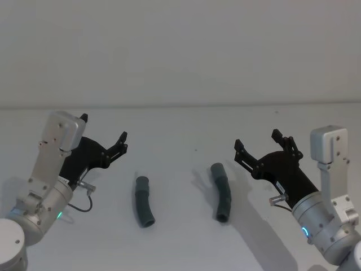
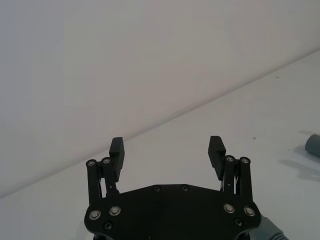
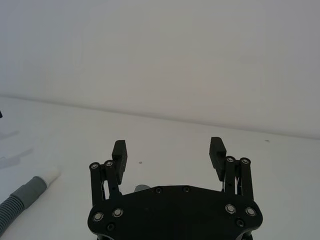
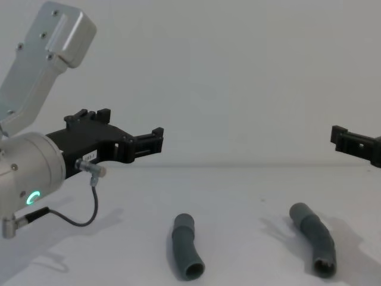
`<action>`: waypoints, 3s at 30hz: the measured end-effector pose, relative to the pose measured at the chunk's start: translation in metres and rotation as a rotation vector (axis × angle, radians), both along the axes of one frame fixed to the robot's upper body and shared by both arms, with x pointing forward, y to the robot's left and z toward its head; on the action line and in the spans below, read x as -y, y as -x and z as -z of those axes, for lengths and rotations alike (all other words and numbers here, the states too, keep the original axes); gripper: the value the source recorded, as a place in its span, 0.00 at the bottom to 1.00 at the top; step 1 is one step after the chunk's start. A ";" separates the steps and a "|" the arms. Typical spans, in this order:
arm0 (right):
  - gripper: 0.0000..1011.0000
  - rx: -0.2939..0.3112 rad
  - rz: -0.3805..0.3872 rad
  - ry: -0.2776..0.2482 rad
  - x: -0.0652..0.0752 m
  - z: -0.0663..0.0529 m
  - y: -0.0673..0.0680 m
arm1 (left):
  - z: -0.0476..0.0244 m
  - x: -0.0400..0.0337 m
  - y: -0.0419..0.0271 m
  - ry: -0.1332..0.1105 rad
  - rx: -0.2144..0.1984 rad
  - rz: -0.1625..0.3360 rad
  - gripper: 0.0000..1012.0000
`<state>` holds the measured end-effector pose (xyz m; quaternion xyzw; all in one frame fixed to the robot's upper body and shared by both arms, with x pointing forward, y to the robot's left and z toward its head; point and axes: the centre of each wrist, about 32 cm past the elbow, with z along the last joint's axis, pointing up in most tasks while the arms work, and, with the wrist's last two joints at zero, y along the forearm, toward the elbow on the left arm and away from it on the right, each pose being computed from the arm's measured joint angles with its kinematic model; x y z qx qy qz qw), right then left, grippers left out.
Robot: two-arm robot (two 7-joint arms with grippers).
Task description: Use both hands to pick up one end of the pipe from the table, align the ends, and insert them.
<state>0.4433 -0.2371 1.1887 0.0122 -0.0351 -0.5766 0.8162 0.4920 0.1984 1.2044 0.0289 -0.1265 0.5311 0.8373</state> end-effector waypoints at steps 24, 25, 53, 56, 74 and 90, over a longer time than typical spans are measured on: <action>0.99 0.000 0.000 0.000 0.000 0.000 0.000 | -0.0110 0.0090 -0.0028 -0.002 -0.063 -0.040 0.99; 0.99 0.000 0.000 0.000 0.000 0.000 0.000 | -0.0136 0.0111 -0.0029 0.001 -0.080 -0.047 0.99; 0.99 0.000 0.000 0.000 0.000 0.000 0.000 | -0.0664 0.0473 0.0006 0.026 -0.483 -0.091 0.99; 0.99 0.000 0.000 0.000 0.000 0.000 0.000 | -0.0713 0.0501 0.0012 0.018 -0.517 -0.083 0.99; 0.99 0.000 0.000 0.000 0.000 0.000 0.000 | -0.0850 0.0670 0.0096 -0.041 -0.664 -0.040 0.99; 0.99 0.000 0.000 0.000 0.000 0.000 0.000 | -0.0805 0.0726 0.0107 -0.094 -0.728 -0.076 0.99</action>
